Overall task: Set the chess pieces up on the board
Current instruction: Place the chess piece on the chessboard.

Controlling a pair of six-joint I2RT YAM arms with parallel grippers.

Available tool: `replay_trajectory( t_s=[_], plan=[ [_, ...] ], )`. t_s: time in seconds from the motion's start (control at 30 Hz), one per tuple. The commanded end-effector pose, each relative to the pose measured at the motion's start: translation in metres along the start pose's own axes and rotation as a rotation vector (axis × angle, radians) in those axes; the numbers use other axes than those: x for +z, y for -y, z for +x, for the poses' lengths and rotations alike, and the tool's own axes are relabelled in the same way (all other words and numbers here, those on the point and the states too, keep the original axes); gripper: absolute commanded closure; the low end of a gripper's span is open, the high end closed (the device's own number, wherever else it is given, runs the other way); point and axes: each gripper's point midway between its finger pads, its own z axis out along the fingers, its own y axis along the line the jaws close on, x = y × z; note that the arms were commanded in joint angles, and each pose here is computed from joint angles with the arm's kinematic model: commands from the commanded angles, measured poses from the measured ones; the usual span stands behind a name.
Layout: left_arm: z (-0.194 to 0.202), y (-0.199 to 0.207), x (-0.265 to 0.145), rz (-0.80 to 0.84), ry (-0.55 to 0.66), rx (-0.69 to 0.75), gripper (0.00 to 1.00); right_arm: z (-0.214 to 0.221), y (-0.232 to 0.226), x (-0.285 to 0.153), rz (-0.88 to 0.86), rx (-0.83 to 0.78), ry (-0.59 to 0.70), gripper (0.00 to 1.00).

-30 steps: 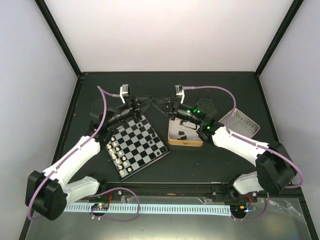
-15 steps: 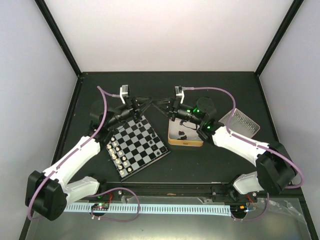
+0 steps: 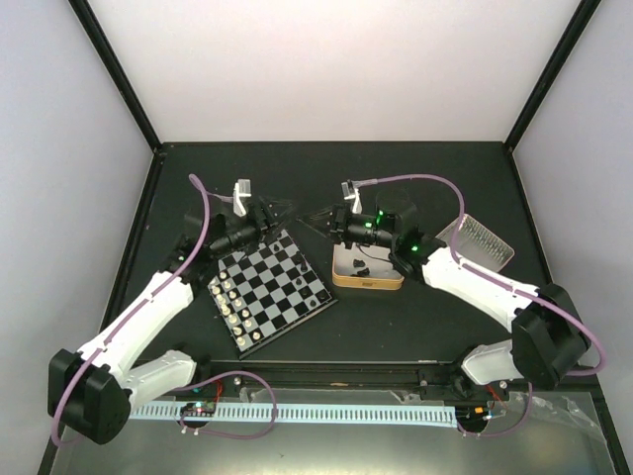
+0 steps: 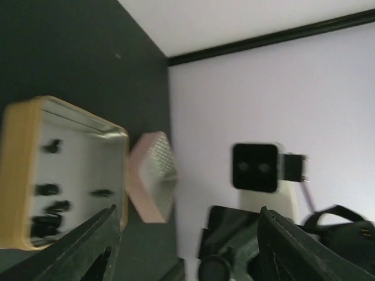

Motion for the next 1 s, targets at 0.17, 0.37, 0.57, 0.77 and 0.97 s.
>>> replay_trajectory(
  t_s=[0.17, 0.37, 0.57, 0.77, 0.97],
  plan=[
    [-0.032, -0.08, -0.034, -0.412, 0.156, 0.219, 0.33, -0.001, 0.047, 0.015, 0.288, -0.172, -0.06, 0.99],
    [-0.055, -0.095, -0.081, -0.633, 0.284, 0.417, 0.31, 0.003, 0.095, 0.041, 0.622, -0.394, -0.182, 0.99],
    [-0.066, -0.093, -0.137, -0.823, 0.415, 0.583, 0.23, 0.014, 0.138, 0.067, 0.858, -0.569, -0.318, 0.99],
    [-0.067, -0.092, -0.167, -0.913, 0.472, 0.662, 0.16, 0.015, 0.169, 0.086, 1.018, -0.653, -0.388, 0.99],
    [-0.076, -0.097, -0.205, -1.08, 0.582, 0.697, 0.11, 0.012, 0.189, 0.097, 1.06, -0.675, -0.398, 0.99]
  ],
)
